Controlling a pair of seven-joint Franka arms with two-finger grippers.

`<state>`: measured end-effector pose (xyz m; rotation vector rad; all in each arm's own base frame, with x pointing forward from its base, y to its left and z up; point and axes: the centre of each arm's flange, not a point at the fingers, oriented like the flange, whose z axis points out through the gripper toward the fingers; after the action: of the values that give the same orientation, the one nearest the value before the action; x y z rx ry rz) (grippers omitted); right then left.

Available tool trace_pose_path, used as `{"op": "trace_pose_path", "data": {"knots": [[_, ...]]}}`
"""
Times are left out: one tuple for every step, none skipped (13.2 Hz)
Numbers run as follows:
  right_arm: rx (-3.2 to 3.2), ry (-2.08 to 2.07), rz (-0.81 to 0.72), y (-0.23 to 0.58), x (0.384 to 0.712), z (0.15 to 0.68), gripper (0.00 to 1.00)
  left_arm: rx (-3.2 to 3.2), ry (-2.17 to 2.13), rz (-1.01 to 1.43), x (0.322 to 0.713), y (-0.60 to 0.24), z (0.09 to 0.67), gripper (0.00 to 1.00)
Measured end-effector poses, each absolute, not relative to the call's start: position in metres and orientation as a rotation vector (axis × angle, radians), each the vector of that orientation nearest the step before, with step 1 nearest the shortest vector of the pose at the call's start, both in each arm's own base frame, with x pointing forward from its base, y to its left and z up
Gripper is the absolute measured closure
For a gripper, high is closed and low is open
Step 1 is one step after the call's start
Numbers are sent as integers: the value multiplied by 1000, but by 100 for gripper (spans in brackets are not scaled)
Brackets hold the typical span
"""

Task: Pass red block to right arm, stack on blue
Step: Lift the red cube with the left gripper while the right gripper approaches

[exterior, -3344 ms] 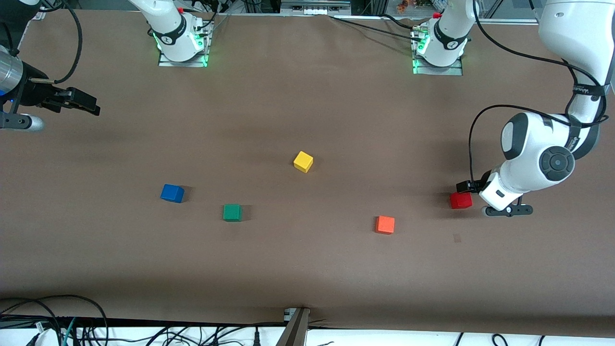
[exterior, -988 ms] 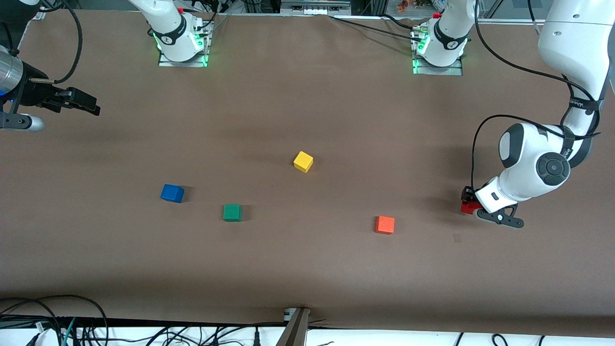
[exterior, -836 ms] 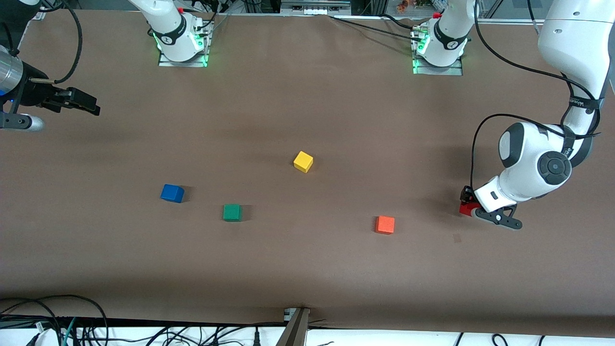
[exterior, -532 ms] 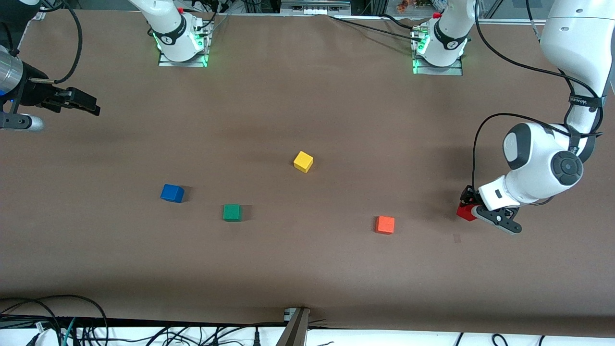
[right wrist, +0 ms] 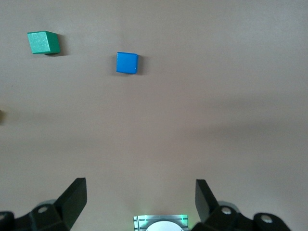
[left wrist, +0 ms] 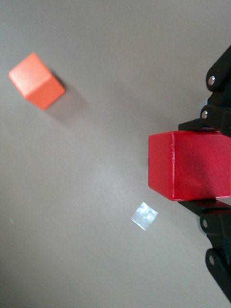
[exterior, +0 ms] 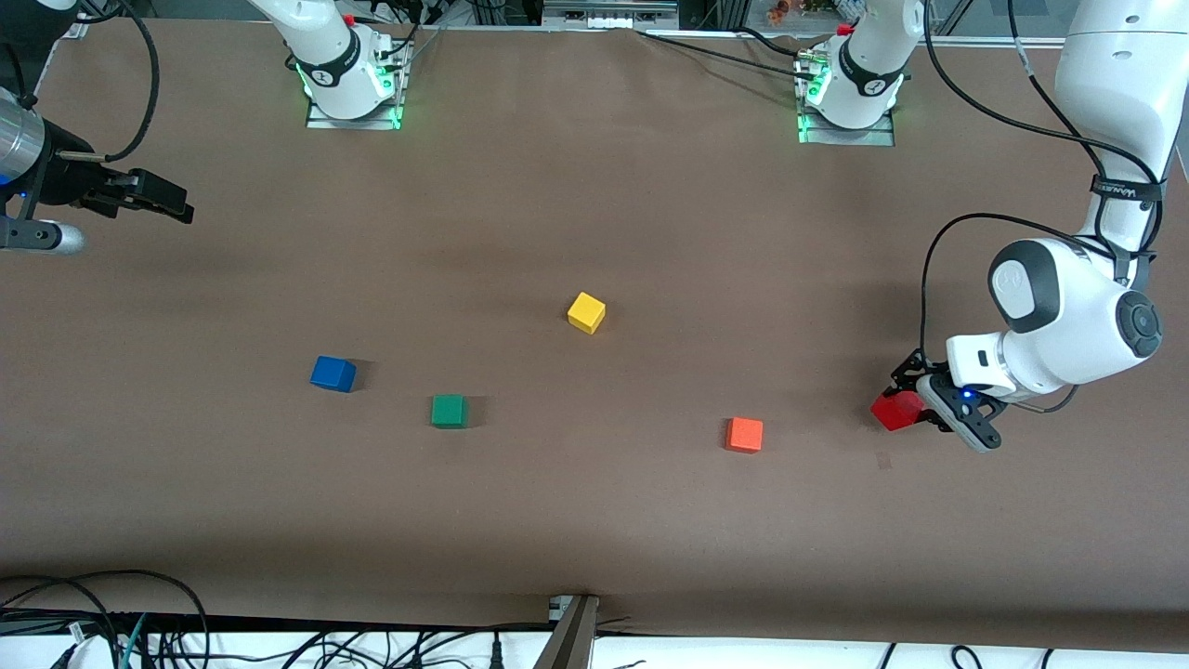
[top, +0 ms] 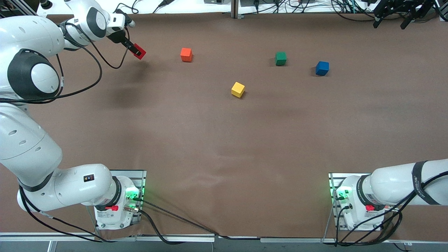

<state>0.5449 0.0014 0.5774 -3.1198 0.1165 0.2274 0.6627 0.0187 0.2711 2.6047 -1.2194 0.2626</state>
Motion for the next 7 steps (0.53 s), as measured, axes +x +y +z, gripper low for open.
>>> {"op": "trace_pose_path", "data": {"knots": [[-3120,116,227,1,545,577,0,2539,-1276,286,662,16,271,44],[-3120,116,227,1,545,577,0,2469,-1304,321,661,13,271,44],[-3120,116,227,1,545,577,0,2390,-1320,363,659,10,271,44],[-3120,116,227,1,545,577,0,2313,-1333,403,657,8,269,44],[-3120,116,227,1,545,577,0,2245,-1340,440,655,8,268,44],[-3120,116,227,1,545,577,0,2179,-1341,472,652,8,266,44],[-3120,117,227,1,545,577,0,2115,-1346,500,650,5,265,44]]}}
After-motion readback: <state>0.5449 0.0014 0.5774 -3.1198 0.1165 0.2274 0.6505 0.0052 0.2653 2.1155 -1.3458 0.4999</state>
